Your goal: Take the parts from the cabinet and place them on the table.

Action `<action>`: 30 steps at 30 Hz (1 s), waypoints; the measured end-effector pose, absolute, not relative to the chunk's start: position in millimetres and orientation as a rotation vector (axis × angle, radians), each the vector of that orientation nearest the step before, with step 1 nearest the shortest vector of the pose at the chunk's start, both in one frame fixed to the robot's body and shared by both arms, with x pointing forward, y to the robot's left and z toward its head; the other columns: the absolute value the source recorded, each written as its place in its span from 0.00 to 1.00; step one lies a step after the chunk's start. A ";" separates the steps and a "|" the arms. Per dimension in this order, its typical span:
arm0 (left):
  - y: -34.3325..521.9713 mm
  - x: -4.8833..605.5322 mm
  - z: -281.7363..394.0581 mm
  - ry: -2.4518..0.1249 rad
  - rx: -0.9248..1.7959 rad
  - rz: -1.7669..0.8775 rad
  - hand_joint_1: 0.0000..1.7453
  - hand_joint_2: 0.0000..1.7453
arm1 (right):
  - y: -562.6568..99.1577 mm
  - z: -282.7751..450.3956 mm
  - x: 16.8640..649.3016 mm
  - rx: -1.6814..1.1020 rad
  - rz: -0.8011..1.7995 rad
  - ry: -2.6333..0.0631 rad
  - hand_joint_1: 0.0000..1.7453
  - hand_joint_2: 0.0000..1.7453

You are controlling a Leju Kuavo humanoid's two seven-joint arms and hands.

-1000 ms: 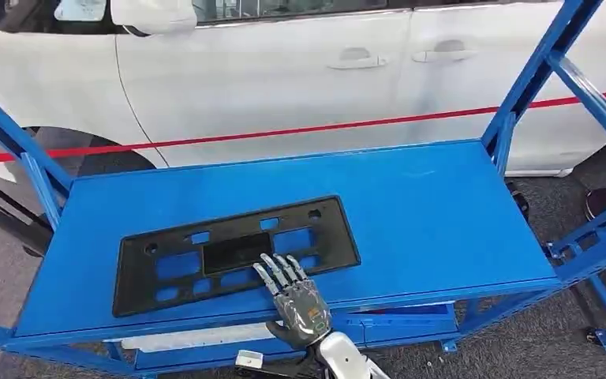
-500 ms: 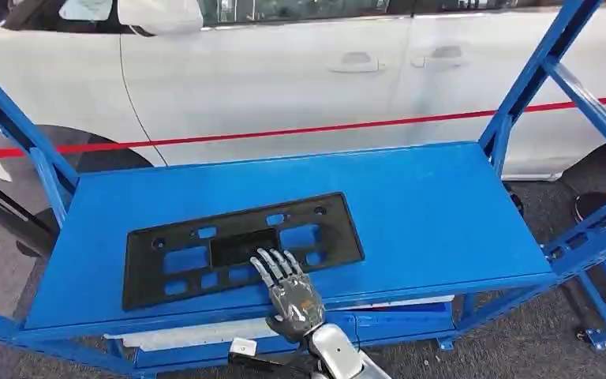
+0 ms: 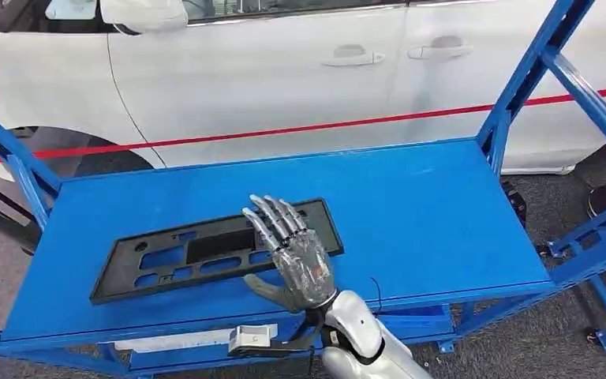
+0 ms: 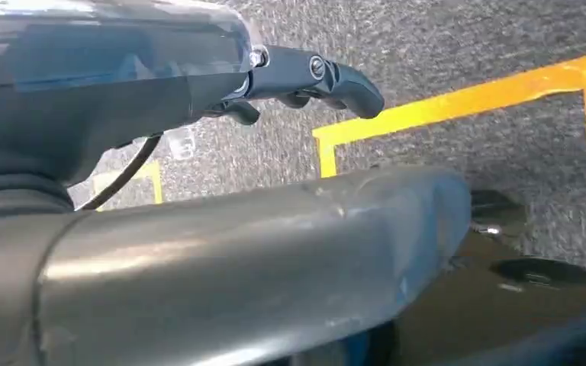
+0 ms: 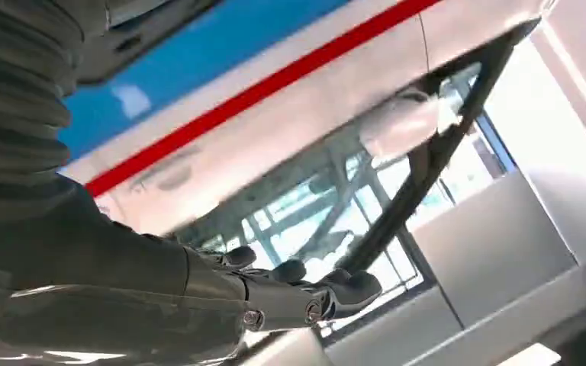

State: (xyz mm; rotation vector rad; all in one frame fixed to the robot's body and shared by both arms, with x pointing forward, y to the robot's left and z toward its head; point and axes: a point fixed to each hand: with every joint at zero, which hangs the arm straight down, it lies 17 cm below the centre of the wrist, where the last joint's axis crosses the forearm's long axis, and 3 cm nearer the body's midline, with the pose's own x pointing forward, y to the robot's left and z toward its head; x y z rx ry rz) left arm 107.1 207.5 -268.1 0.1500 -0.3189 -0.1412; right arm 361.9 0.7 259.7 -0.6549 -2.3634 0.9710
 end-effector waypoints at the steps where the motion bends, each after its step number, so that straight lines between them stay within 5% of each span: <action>1: 207.6 105.6 -268.4 -0.317 0.150 -0.138 0.00 0.00 | -5.6 265.9 356.0 -0.664 0.953 -2.391 0.00 1.00; 10: 207.2 108.8 -267.8 -0.325 0.146 -0.149 0.00 0.00 | -15.6 276.5 343.5 -0.721 0.974 -2.433 0.00 1.00; 30: 197.2 115.4 -266.1 -0.331 0.127 -0.241 0.00 0.00 | 25.0 146.4 418.9 -0.756 1.302 -1.990 0.00 1.00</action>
